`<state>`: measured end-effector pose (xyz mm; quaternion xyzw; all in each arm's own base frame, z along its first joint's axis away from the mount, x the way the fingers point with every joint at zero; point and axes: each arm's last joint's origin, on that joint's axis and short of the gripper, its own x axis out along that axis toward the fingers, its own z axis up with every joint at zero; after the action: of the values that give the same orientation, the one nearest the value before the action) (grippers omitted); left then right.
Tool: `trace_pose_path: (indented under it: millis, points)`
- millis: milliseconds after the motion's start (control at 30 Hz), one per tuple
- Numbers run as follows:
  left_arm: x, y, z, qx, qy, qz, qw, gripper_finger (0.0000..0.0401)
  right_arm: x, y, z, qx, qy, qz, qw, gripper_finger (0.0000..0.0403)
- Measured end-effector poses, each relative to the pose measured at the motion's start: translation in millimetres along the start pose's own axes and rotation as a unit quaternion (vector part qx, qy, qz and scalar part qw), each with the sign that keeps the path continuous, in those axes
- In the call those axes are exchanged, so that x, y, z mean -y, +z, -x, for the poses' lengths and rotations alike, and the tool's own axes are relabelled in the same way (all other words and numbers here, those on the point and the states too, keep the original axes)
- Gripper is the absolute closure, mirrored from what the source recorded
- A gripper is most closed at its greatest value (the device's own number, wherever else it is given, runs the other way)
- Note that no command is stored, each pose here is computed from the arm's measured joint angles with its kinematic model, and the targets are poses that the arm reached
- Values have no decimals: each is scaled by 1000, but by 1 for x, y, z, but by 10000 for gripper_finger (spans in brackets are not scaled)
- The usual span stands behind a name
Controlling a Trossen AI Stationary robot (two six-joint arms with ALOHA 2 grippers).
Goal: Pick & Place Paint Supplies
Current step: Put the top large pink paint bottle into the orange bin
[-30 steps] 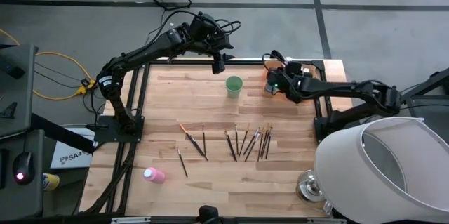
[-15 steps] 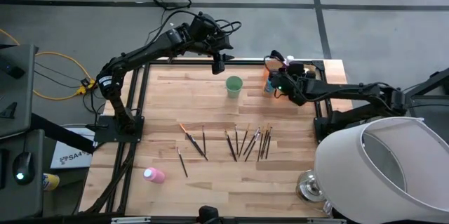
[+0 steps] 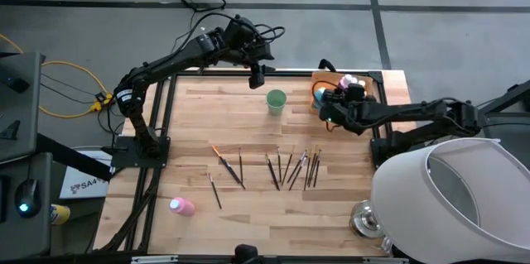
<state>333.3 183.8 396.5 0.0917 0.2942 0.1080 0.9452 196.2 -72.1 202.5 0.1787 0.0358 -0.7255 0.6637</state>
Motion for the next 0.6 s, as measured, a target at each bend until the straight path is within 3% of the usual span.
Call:
trace_pose_path:
  millis: [200,600]
  points:
    - [1,0,0,0,-7,1,1000,224,12,-17,-1,17,0,-34,999,215]
    - [1,0,0,2,-11,1,1000,224,13,-28,-5,12,21,-31,999,215]
